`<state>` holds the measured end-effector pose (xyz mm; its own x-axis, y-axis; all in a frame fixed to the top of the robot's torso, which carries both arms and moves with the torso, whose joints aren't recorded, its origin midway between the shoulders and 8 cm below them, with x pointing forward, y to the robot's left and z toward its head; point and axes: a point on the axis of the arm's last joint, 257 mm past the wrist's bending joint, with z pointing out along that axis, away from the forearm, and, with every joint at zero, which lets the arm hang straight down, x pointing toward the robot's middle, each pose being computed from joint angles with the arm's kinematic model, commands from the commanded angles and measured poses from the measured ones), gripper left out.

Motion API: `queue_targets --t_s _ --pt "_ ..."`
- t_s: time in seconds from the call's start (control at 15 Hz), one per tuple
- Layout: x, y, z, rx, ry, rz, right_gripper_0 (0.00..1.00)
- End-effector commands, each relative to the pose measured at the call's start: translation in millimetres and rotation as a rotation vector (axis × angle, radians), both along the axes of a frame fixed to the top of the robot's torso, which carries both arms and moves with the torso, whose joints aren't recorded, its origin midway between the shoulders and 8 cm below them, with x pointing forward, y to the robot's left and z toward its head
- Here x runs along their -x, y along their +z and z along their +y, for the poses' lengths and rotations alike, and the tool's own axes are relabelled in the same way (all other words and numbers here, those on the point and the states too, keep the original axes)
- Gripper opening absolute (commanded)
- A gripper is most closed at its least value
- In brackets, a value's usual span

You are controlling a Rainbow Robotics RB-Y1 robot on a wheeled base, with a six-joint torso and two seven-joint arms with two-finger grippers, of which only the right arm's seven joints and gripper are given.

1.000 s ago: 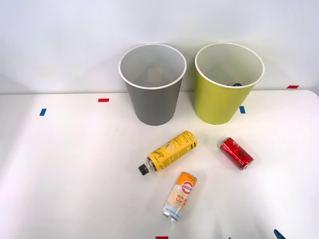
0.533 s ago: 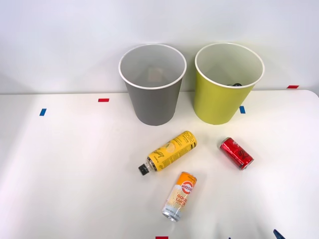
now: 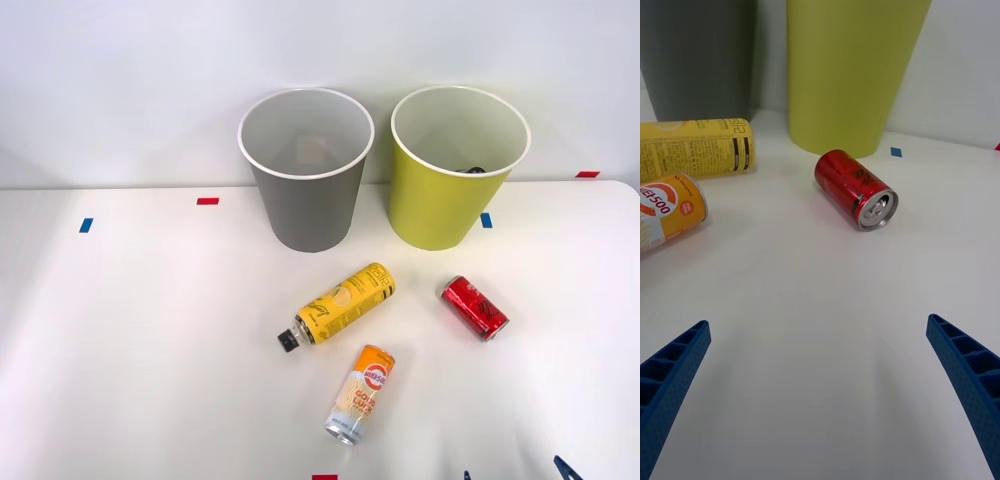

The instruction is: Put cans in the gray bin, plastic bottles in the light green bin

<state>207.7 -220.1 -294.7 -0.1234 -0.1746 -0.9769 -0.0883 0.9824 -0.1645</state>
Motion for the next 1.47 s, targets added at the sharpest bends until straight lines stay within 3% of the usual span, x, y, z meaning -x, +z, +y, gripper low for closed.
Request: queue_targets --t_s 0.07,0.47,1.0,1.13,1.33,1.47 --pt "-17.9 12.9 1.3 0.02 0.016 0.05 1.0" --pt "-72.2 65.9 11.1 0.085 0.065 0.264 1.0" --pt "-128.0 88.0 29.0 0.06 0.133 0.32 1.0" --pt "-139.4 88.6 34.0 0.027 0.141 0.384 1.0" --pt "-153.7 94.0 33.1 0.083 0.143 0.464 1.0" --pt "-158.3 97.5 35.4 0.058 0.132 0.514 1.0"
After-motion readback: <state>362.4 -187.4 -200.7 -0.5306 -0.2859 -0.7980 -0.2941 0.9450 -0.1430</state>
